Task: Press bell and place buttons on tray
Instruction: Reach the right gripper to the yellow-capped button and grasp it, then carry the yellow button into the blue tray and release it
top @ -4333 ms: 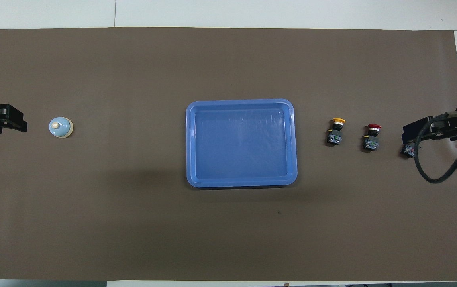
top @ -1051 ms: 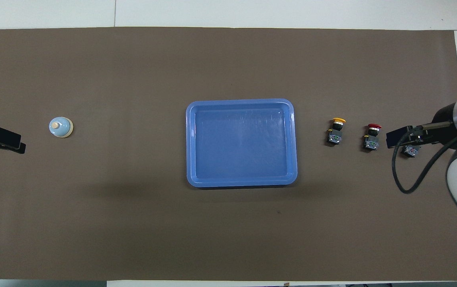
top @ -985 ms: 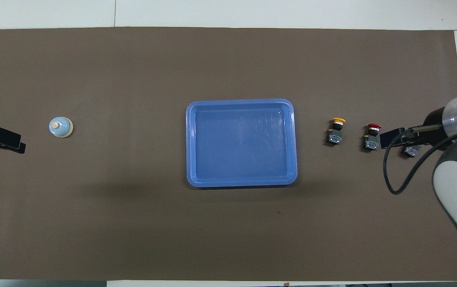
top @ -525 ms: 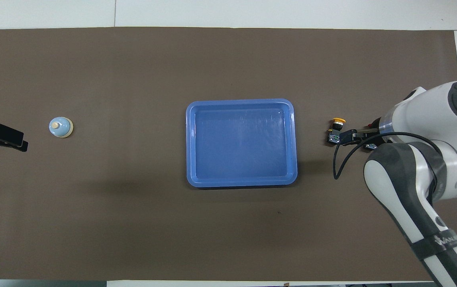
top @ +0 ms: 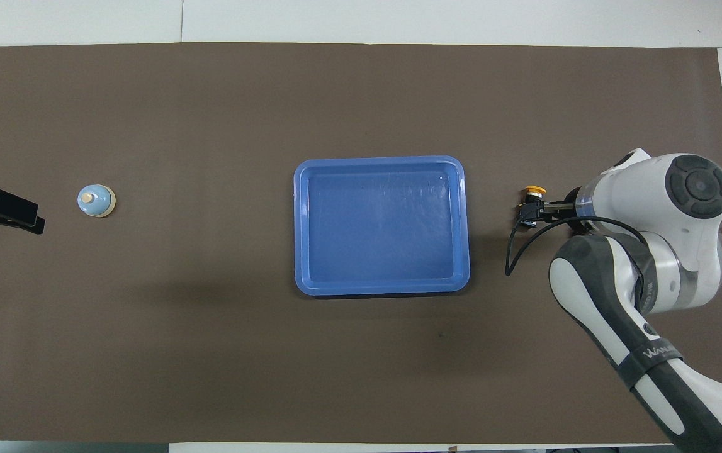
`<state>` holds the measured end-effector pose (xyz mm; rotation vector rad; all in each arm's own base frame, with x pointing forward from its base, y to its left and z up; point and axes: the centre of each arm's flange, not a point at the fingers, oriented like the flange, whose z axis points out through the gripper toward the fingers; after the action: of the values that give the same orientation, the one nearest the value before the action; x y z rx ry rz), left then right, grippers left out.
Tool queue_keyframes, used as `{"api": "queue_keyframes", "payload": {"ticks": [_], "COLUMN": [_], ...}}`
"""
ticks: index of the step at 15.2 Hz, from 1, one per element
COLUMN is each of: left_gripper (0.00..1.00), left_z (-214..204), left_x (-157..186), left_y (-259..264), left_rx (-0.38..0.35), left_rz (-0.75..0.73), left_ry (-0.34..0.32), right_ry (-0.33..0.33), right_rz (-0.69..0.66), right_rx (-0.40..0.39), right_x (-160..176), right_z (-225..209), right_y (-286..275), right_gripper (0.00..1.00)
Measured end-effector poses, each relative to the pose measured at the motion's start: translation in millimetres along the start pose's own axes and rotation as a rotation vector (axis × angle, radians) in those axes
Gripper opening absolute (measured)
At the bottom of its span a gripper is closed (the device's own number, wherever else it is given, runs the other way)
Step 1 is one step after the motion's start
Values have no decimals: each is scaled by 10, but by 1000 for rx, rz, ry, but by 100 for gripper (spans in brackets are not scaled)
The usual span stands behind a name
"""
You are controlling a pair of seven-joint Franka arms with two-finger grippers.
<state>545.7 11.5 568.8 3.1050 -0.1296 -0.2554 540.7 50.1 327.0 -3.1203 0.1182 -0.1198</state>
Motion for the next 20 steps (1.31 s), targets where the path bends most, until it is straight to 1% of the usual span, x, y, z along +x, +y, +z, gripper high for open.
{"api": "queue_keyframes", "payload": {"ticks": [4, 9, 10, 14, 15, 17, 20], "left_gripper": [100, 100, 100, 100, 100, 100, 100], "left_z": [-7, -12, -12, -23, -45, -90, -116], "left_x": [29, 22, 22, 19, 10, -14, -28], "left_y": [328, 206, 206, 221, 224, 224, 224], "left_rx": [10, 7, 7, 7, 8, 8, 8], "left_rz": [49, 26, 26, 29, 29, 29, 29], "left_ry": [1, 2, 2, 5, 10, 19, 25], "right_ry": [13, 26, 27, 26, 21, 9, -43], "right_rz": [4, 17, 28, 27, 25, 19, -1], "right_rx": [6, 10, 11, 12, 11, 9, 0], "right_x": [-1, 43, 47, 39, 35, 24, 64], "right_z": [342, 440, 436, 423, 415, 416, 320], "right_y": [2, -5, -7, -92, -107, -147, -295], "right_gripper": [98, 97, 90, 46, 41, 41, 41]}}
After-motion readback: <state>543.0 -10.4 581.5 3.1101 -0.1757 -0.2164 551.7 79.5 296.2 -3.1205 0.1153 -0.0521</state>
